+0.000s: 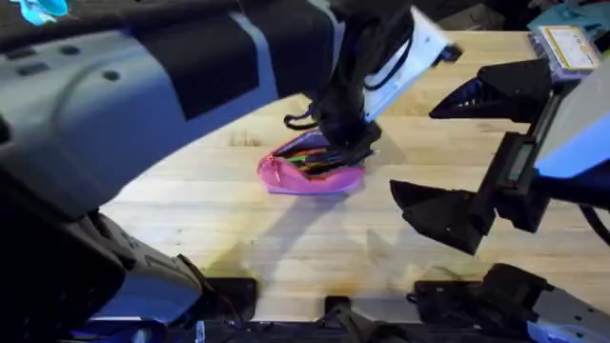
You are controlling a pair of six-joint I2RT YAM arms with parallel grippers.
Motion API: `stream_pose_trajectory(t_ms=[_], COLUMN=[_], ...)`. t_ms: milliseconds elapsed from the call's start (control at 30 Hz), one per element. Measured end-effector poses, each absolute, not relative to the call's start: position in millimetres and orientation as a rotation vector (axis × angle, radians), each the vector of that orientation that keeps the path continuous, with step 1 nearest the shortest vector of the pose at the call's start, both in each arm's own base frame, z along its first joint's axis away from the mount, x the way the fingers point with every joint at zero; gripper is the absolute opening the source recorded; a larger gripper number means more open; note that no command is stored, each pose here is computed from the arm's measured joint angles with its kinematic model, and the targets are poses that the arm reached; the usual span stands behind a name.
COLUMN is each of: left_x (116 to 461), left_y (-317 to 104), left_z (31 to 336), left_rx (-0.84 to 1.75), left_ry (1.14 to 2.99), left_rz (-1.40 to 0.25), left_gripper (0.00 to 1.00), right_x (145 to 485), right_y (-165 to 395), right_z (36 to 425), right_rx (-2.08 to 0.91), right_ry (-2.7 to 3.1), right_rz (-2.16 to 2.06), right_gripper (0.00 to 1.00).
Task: Unzip the bag, pick up the pens from the table one at a time and place them inside, then zip the bag closed.
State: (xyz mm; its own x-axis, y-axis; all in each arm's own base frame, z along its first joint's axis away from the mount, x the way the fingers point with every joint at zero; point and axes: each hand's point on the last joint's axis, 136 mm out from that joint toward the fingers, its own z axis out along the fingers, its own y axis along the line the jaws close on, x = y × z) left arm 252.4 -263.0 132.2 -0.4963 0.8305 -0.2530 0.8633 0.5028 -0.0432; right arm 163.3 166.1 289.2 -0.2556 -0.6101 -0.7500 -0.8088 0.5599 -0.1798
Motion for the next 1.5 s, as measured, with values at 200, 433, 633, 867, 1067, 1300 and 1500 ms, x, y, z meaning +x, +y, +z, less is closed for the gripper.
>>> stream_pose_trajectory(t_ms=[200,433,633,867,1067,1300,1500], left_x=[256,262,259,260,260,260,258], left_y=[-251,-229,-214,-213,-212,-212,-210], left_z=[120,106,89,89,89,89,105], left_rx=[1.437,1.391,1.379,1.377,1.373,1.371,1.331], left_ry=[2.568,2.628,2.669,2.668,2.672,2.673,2.662], left_rz=[-0.141,-0.051,-0.005,0.006,0.017,0.017,-0.003], left_gripper=[0.044,0.045,0.045,0.597,0.991,0.992,0.992], right_x=[164,164,164,164,164,164,164], right_y=[166,166,166,166,166,166,166], right_z=[289,289,289,290,290,290,290], right_rx=[-1.140,-1.140,-1.140,-1.139,-1.138,-1.139,-1.139], right_ry=[1.973,1.974,1.973,1.971,1.971,1.971,1.971], right_rz=[0.303,0.303,0.303,0.304,0.304,0.304,0.304], right_gripper=[0.998,0.998,0.998,0.998,0.998,0.999,0.999])
